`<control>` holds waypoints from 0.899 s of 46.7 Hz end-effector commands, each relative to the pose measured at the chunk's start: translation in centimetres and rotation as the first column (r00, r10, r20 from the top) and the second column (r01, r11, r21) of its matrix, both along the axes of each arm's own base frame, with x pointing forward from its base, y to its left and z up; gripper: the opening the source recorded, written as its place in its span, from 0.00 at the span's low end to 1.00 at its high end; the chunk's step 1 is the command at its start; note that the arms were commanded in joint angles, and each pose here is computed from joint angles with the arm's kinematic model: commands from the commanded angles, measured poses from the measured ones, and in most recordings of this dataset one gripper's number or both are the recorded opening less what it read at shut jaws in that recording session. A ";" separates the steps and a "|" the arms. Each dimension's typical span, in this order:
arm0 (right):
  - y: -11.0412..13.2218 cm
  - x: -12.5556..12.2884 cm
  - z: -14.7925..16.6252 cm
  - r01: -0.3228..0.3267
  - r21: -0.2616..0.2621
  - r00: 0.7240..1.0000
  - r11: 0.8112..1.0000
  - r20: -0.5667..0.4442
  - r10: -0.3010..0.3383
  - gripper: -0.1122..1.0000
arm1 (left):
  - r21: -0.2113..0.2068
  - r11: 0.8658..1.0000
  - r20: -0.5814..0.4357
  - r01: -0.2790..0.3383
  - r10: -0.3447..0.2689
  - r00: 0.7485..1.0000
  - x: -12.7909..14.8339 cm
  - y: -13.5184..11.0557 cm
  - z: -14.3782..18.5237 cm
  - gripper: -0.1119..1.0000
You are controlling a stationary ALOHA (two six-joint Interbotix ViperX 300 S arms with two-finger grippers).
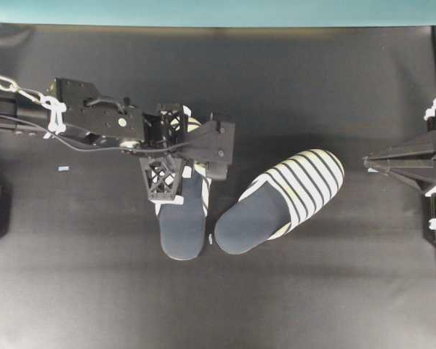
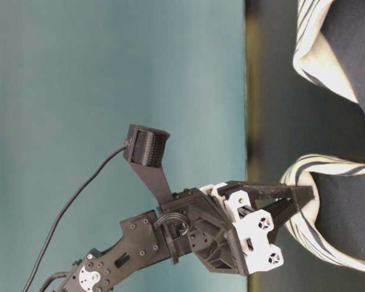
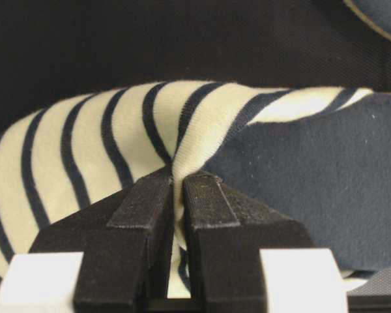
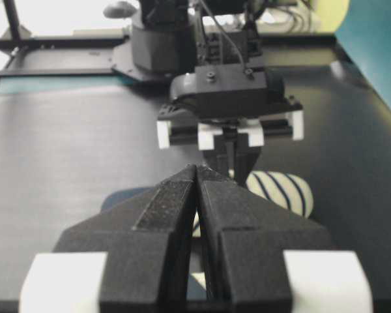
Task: Arrange the slippers with the left arm.
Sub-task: 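Rotate the left slipper so its toe points up, parallel, then release the left slipper and move the left gripper to the right slipper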
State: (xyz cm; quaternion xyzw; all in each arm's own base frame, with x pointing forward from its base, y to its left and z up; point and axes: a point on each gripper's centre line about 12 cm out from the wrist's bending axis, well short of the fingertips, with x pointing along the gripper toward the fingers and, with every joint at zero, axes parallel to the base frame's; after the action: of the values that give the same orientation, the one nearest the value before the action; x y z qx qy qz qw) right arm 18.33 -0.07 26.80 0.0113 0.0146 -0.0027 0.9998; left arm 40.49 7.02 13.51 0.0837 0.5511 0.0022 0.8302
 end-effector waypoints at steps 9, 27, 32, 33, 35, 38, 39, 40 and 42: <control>-0.1 0.1 0.4 0.007 0.008 1.000 1.000 0.015 -0.007 0.11 | 0.013 0.999 0.024 0.037 -0.038 0.999 0.4 -0.8 0.6 0.17; -0.1 0.0 0.4 0.007 0.008 1.000 1.000 0.015 -0.007 0.11 | 0.019 0.999 0.040 0.043 -0.044 0.998 0.5 -0.7 0.9 0.82; -0.1 0.0 0.3 0.007 0.008 1.000 1.000 0.012 -0.007 0.11 | 0.032 0.998 0.088 0.055 -0.058 0.994 1.1 -0.9 2.6 0.86; -0.1 0.0 0.3 0.007 0.008 1.000 1.000 0.014 -0.007 0.11 | 0.035 0.998 0.100 0.058 -0.061 0.993 1.3 -1.0 3.0 0.86; -0.1 0.0 0.3 0.007 0.008 1.000 1.000 0.012 -0.007 0.11 | 0.043 0.997 0.136 0.067 -0.072 0.988 1.7 -1.3 4.1 0.86; -0.1 -0.1 0.2 0.007 0.008 1.000 1.000 0.012 -0.007 0.11 | 0.070 0.992 0.198 0.106 -0.118 0.973 2.5 -2.0 5.8 0.86; -0.1 -0.1 0.2 0.007 0.008 1.000 1.000 0.012 -0.007 0.11 | 0.084 0.988 0.215 0.126 -0.142 0.966 2.7 -2.4 6.2 0.86; -0.1 -0.1 0.2 0.007 0.008 1.000 1.000 0.014 -0.007 0.11 | 0.100 0.984 0.230 0.147 -0.167 0.959 2.9 -2.6 6.5 0.86; -0.1 -0.1 0.3 0.007 0.008 1.000 1.000 0.018 -0.007 0.11 | 0.137 0.971 0.259 0.195 -0.225 0.939 3.4 -3.3 7.0 0.86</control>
State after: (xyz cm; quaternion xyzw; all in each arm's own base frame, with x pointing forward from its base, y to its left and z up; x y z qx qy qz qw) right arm 18.17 -0.07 26.80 0.0113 0.0115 -0.0027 0.9999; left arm 42.74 5.14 17.77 0.1475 0.4725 -0.0282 0.8684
